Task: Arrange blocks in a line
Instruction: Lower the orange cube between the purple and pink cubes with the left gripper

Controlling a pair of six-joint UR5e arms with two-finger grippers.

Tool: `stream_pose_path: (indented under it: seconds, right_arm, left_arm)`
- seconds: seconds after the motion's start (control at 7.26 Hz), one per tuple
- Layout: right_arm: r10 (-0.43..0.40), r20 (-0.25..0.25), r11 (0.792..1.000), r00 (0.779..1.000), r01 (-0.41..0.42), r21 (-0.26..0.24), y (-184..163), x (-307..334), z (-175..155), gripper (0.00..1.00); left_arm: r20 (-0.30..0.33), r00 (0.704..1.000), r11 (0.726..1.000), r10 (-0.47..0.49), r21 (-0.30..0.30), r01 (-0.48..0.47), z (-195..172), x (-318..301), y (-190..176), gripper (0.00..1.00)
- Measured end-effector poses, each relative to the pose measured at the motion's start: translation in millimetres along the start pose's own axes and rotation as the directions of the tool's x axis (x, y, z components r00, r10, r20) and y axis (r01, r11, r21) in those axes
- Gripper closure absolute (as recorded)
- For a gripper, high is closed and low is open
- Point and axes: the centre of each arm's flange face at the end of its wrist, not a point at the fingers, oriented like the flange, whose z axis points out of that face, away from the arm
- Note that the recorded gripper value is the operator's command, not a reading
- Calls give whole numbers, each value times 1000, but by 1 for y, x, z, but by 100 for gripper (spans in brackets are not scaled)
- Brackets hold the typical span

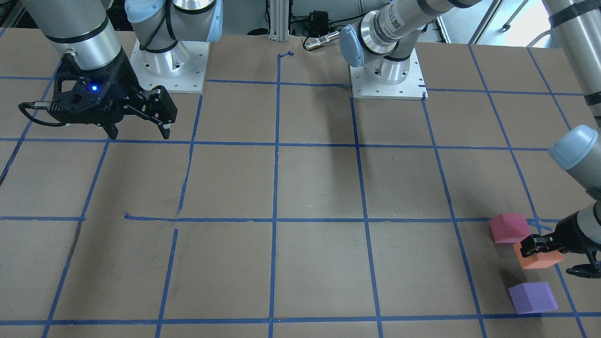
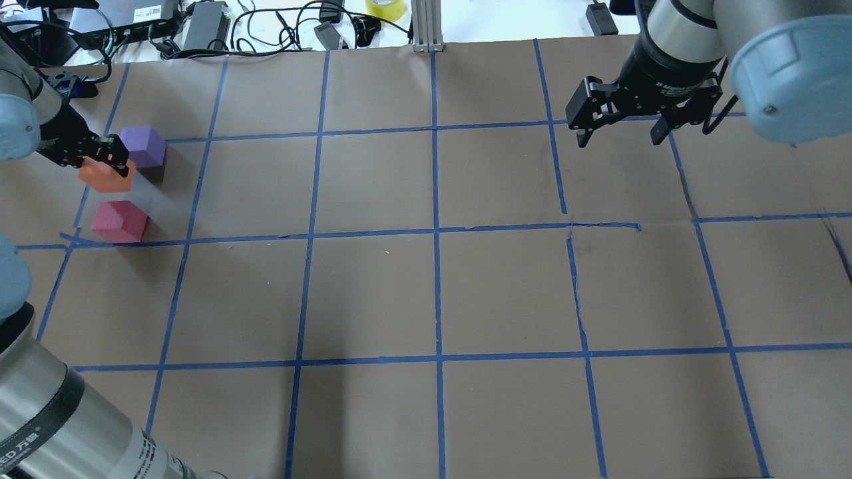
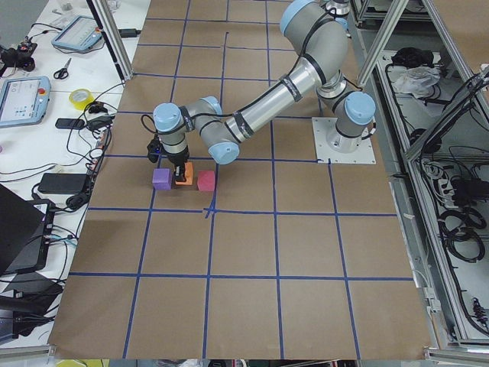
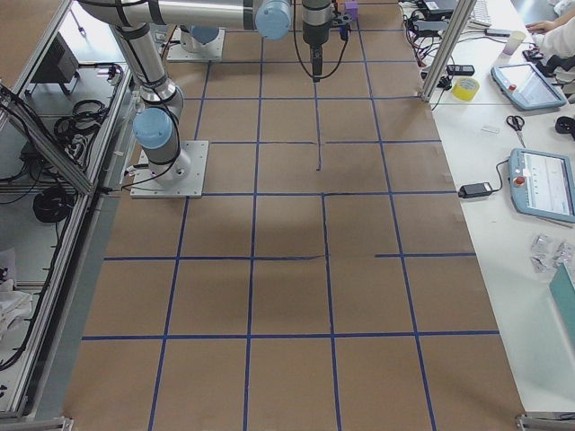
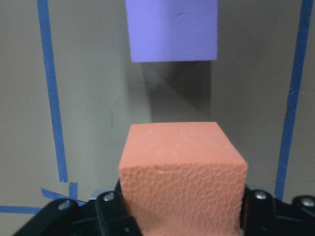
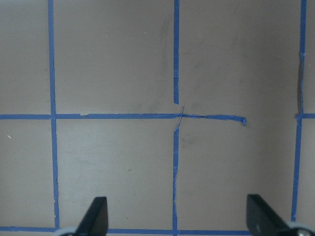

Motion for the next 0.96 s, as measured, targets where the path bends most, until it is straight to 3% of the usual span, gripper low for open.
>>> stream_pose_path:
  seconds: [0.96]
  right_arm:
    - [-1,-23,1000,1000,1,4,1,2,-1,0]
  left_arm:
    - [-60,998,1000,4,17,-3,24,4,-13,100]
